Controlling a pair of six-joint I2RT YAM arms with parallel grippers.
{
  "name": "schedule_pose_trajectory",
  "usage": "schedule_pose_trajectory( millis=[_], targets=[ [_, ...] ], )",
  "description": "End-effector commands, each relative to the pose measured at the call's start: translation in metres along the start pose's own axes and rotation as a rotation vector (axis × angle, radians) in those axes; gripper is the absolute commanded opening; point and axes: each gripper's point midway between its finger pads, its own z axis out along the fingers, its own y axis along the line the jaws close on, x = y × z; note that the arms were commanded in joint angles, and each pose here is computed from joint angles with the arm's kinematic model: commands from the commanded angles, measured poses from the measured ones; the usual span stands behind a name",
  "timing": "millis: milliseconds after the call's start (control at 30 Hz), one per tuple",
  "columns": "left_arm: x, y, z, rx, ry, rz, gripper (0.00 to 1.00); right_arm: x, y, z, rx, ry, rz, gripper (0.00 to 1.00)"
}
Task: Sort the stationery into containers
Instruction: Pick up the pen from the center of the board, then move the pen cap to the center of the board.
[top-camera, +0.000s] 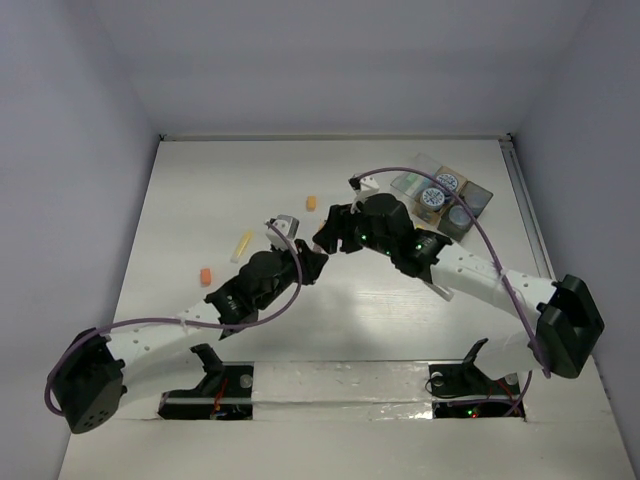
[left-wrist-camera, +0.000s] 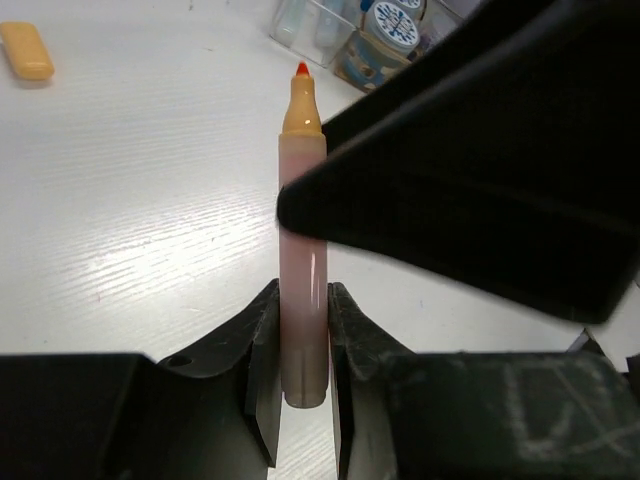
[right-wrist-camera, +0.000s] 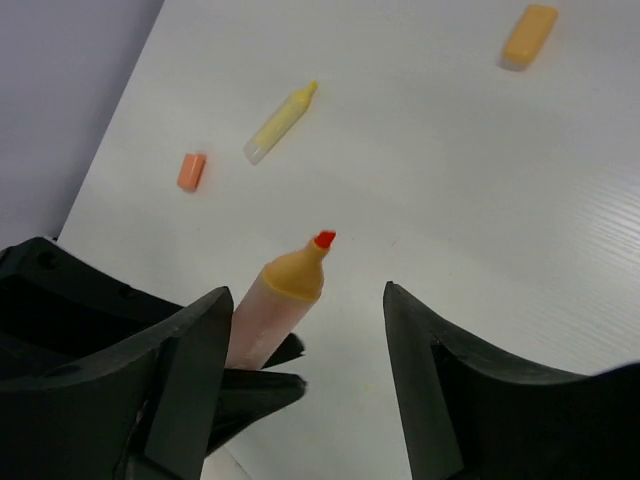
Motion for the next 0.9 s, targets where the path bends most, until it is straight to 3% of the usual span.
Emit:
schedule_pose_trajectory(
  millis=[0,267,433,533,600,633,667,767,867],
  targets=[
    [-0.015,-0.011,-0.011,0.060,-0.065,-0.031,0.00,-0.035,-0.001,-0.017,-0.040,-0.049,-0.039,0.68],
    [-0.047,-0.017,-0.035,0.060,-0.125,-0.069,0.00,-0.071,-0.046,0.016,0.051,-0.130,-0.001,0.66],
    [-0.073,-0.016,-0.057,0.040,-0.183,-0.070,0.00,-0.066,-0.058,0.053,0.058,-0.130,0.051,0.65],
    [-0.081,-0.019,-0.067,0.063,-0.210,-0.065,0.00,-0.071,-0.058,0.076,0.060,-0.112,0.054,0.65],
    [-0.083,-0.022,-0.072,0.091,-0.223,-0.063,0.00,-0.043,-0.079,0.105,0.120,-0.010,0.048,0.68],
    [-0.082,-0.022,-0.073,0.096,-0.226,-0.064,0.00,-0.062,-0.073,0.116,0.119,-0.033,0.043,0.68],
    [-0.079,-0.021,-0.073,0.098,-0.221,-0.064,0.00,-0.039,-0.093,0.136,0.177,0.035,0.035,0.69],
    [-0.079,-0.022,-0.076,0.109,-0.223,-0.063,0.00,-0.026,-0.107,0.166,0.221,0.105,0.029,0.74],
    [-0.079,-0.026,-0.079,0.133,-0.223,-0.069,0.00,-0.030,-0.121,0.180,0.295,0.107,0.011,0.80]
  ],
)
